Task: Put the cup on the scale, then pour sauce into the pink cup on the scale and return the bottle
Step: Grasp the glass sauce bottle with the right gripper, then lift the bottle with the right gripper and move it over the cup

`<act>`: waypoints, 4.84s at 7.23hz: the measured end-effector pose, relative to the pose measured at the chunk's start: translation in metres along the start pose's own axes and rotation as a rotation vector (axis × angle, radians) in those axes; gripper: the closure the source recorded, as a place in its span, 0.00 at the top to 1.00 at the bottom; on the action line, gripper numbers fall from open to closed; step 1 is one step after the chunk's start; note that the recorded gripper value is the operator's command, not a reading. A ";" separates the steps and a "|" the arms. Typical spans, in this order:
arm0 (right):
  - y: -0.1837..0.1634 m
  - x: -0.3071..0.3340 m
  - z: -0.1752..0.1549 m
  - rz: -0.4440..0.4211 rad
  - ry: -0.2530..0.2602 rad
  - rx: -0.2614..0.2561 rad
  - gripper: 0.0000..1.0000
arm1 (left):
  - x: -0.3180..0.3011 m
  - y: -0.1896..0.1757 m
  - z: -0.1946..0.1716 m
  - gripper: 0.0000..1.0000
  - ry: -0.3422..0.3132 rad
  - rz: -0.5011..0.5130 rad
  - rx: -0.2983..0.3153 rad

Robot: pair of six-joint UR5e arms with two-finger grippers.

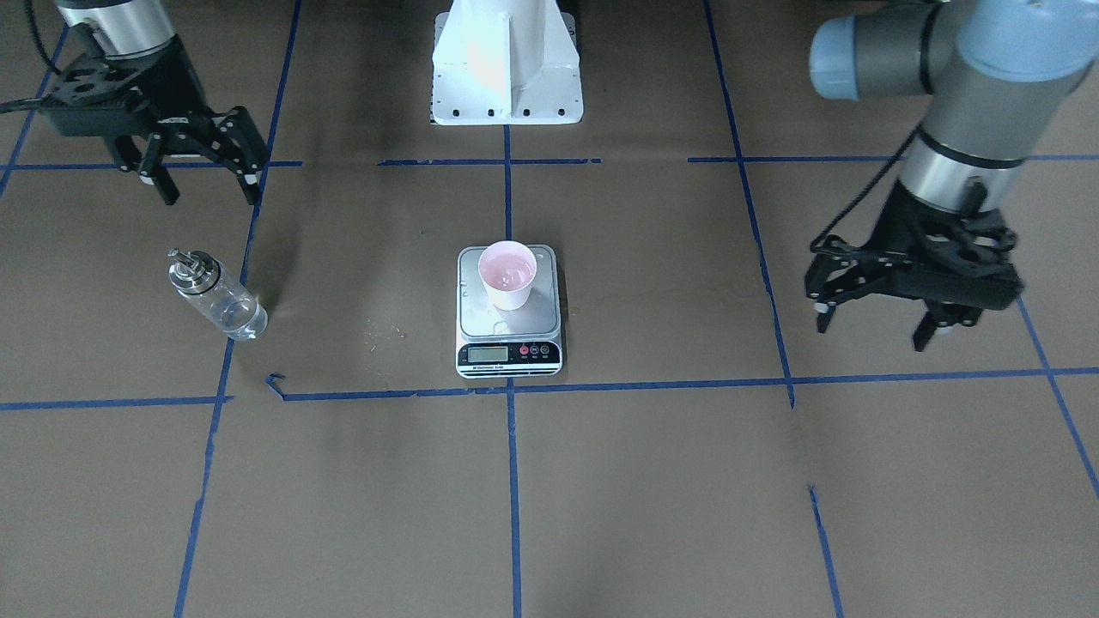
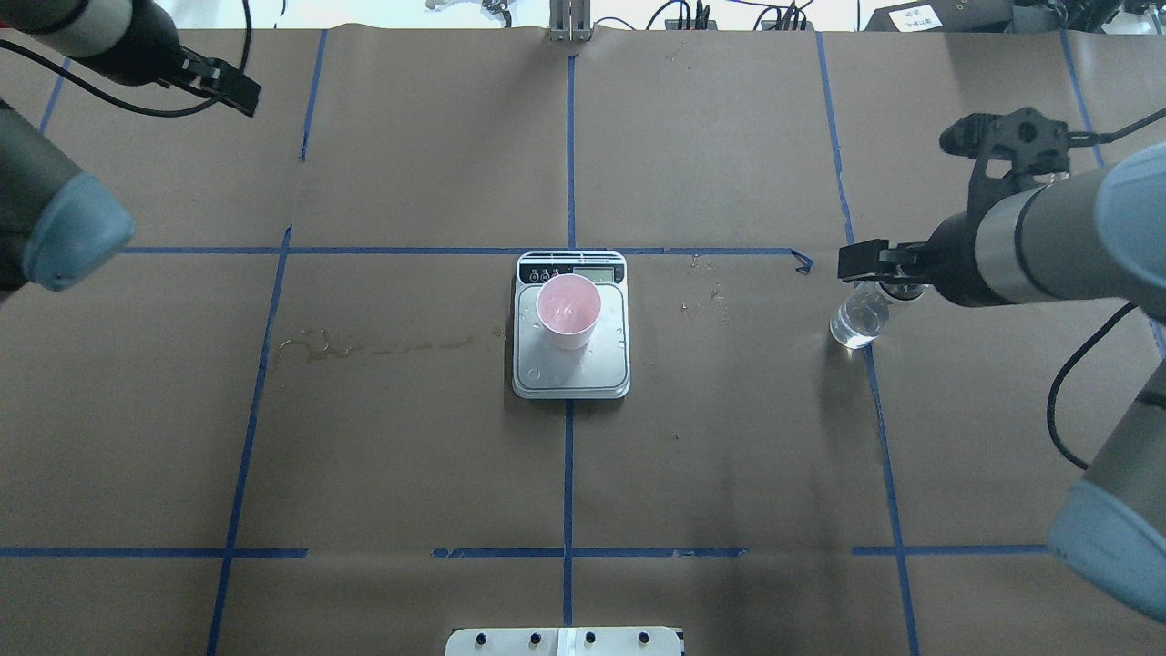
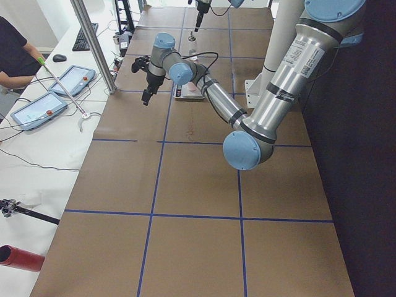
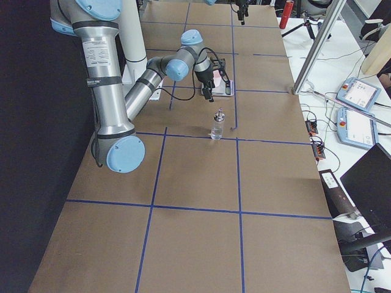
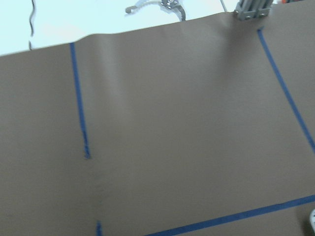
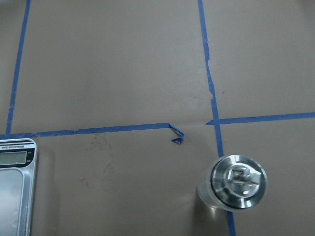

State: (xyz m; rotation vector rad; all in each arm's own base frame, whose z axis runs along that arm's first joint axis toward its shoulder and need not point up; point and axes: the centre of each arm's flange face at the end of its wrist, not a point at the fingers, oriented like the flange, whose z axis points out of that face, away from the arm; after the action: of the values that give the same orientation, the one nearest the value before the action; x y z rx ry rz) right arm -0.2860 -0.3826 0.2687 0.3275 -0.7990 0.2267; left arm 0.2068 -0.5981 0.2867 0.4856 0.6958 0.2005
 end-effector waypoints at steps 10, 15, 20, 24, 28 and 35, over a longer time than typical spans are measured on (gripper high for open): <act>0.124 0.061 0.174 -0.007 0.106 0.590 1.00 | -0.058 0.006 -0.003 1.00 -0.006 0.062 -0.025; 0.115 0.066 0.217 -0.098 0.133 0.663 1.00 | -0.061 0.002 0.008 1.00 -0.003 0.055 -0.022; 0.090 0.055 0.207 -0.101 0.129 0.687 0.00 | -0.060 0.001 0.008 1.00 -0.002 0.053 -0.020; 0.064 -0.043 0.156 -0.398 0.057 0.683 0.00 | -0.062 0.004 0.006 1.00 0.002 0.057 -0.019; 0.057 -0.091 0.154 -0.814 0.297 0.693 0.00 | -0.063 0.004 0.002 1.00 0.001 0.062 -0.012; 0.106 -0.157 0.173 -1.266 0.860 0.663 0.00 | -0.072 0.013 0.009 1.00 -0.005 0.056 -0.030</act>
State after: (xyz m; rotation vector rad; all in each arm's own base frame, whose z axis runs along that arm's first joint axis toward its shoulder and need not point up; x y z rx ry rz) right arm -0.5407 -0.3607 0.2874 1.1879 0.4471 -0.5623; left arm 0.1583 -0.6138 0.3398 0.4769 0.6735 0.2617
